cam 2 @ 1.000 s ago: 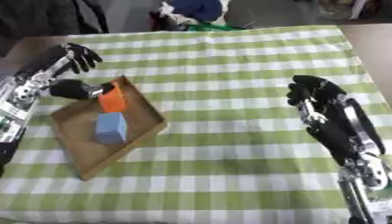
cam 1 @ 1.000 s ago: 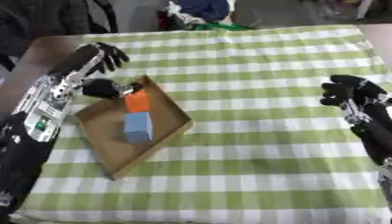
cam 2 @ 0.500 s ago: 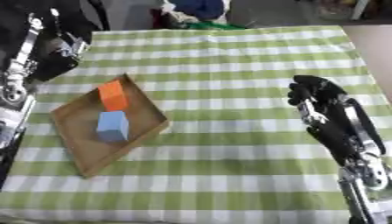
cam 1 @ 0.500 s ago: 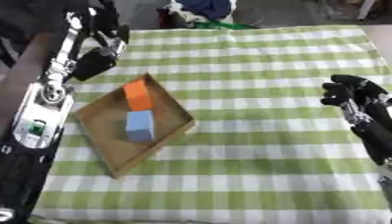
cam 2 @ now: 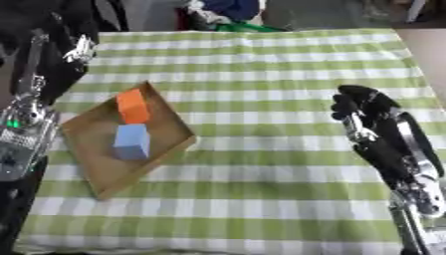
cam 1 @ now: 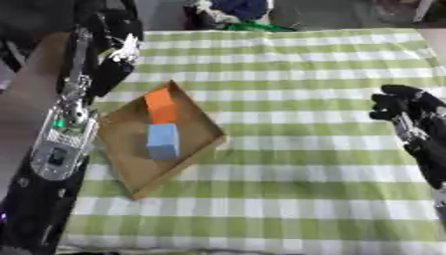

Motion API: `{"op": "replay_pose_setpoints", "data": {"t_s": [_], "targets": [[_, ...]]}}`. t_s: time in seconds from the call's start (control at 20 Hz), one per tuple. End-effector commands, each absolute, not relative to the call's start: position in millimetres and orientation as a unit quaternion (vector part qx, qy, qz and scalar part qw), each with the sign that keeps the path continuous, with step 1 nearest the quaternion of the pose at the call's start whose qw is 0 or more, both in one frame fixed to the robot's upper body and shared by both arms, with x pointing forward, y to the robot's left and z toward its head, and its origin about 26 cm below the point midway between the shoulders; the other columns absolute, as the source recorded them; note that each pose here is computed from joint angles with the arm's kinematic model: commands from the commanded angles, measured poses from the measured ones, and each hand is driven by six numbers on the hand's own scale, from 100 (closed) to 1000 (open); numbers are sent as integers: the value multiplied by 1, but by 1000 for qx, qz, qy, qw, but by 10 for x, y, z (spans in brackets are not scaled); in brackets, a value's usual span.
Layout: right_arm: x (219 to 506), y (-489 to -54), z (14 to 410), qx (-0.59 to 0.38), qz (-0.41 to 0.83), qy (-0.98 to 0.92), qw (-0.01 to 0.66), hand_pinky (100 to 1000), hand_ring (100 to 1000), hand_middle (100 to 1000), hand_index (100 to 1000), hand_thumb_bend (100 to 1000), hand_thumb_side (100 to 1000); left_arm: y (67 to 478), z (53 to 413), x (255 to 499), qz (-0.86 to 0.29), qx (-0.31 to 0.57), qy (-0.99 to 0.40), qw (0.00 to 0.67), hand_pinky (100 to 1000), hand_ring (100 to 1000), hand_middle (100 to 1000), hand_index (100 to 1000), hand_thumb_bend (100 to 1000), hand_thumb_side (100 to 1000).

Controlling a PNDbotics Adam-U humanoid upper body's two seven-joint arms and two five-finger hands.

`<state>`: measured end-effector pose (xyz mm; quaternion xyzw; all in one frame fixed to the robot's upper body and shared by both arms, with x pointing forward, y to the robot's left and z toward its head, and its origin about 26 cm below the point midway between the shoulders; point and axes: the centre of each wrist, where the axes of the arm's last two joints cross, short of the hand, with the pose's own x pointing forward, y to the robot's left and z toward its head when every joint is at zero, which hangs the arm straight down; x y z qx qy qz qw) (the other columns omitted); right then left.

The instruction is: Pick up objects on the table and place them in the box.

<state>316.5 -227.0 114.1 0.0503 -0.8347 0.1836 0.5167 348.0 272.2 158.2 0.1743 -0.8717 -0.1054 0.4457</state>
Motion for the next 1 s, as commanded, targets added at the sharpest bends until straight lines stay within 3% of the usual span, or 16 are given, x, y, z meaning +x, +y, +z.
{"op": "replay_pose_setpoints", "data": {"t_s": [0.05, 1.0], "targets": [[3167, -2285, 1254, 46, 186, -845, 500, 733, 842, 569, 791, 100, 458, 2714, 1626, 3466, -100, 169, -877, 439, 455, 536, 508, 711, 258, 553], [3174, -2278, 1264, 47, 188, -845, 499, 733, 842, 569, 790, 100, 460, 2649, 1490, 3452, -107, 147, -870, 459, 450, 533, 506, 711, 246, 582]]}}
